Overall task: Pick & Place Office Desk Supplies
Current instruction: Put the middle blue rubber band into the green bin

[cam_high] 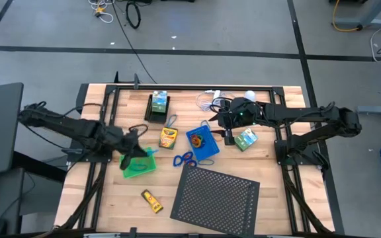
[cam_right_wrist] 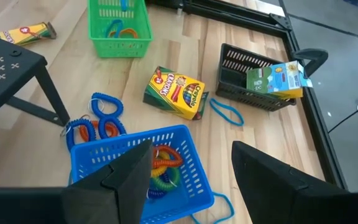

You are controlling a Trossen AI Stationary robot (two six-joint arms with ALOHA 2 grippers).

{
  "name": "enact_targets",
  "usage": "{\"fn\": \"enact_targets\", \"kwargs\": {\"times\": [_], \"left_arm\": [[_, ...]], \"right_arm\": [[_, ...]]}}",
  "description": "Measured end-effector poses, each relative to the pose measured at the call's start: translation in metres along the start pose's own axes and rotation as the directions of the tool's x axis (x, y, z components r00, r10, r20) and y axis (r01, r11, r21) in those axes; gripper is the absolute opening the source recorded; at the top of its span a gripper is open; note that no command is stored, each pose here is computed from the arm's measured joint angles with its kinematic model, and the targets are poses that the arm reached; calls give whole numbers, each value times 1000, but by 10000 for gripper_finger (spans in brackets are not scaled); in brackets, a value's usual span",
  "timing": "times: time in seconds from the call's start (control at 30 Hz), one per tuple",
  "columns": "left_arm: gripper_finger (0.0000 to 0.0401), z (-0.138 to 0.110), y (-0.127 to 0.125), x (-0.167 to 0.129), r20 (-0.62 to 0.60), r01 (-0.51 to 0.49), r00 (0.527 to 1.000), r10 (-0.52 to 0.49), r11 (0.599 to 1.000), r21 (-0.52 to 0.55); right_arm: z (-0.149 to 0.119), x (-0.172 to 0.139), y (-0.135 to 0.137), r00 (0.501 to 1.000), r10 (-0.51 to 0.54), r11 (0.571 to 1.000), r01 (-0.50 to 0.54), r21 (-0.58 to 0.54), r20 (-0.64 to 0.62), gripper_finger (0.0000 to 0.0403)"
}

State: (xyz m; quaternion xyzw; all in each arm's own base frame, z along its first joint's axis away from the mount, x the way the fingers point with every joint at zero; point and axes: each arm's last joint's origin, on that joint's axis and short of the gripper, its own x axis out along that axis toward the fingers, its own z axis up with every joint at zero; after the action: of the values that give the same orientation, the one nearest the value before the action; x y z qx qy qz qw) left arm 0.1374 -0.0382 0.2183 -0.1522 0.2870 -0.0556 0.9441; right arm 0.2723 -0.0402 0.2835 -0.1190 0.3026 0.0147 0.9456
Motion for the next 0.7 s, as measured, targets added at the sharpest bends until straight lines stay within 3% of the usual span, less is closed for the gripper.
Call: {"fn": "enact_targets", "kwargs": {"times": [0.2, 0.47, 0.7], "left_arm": [[3, -19, -14, 0, -162, 41, 985, -57, 994, -98], [7, -40, -15, 17, -417, -79, 909, -6, 979, -187], [91, -48, -14, 29, -492, -168, 870, 39, 961, -221]], "right_arm": [[0, 0, 0, 1000, 0, 1000, 0, 0, 0, 228], [0, 0, 0, 1000, 0, 1000, 0, 0, -1, 228], [0, 0, 0, 1000, -1, 1000, 1, 0, -1, 228]]}}
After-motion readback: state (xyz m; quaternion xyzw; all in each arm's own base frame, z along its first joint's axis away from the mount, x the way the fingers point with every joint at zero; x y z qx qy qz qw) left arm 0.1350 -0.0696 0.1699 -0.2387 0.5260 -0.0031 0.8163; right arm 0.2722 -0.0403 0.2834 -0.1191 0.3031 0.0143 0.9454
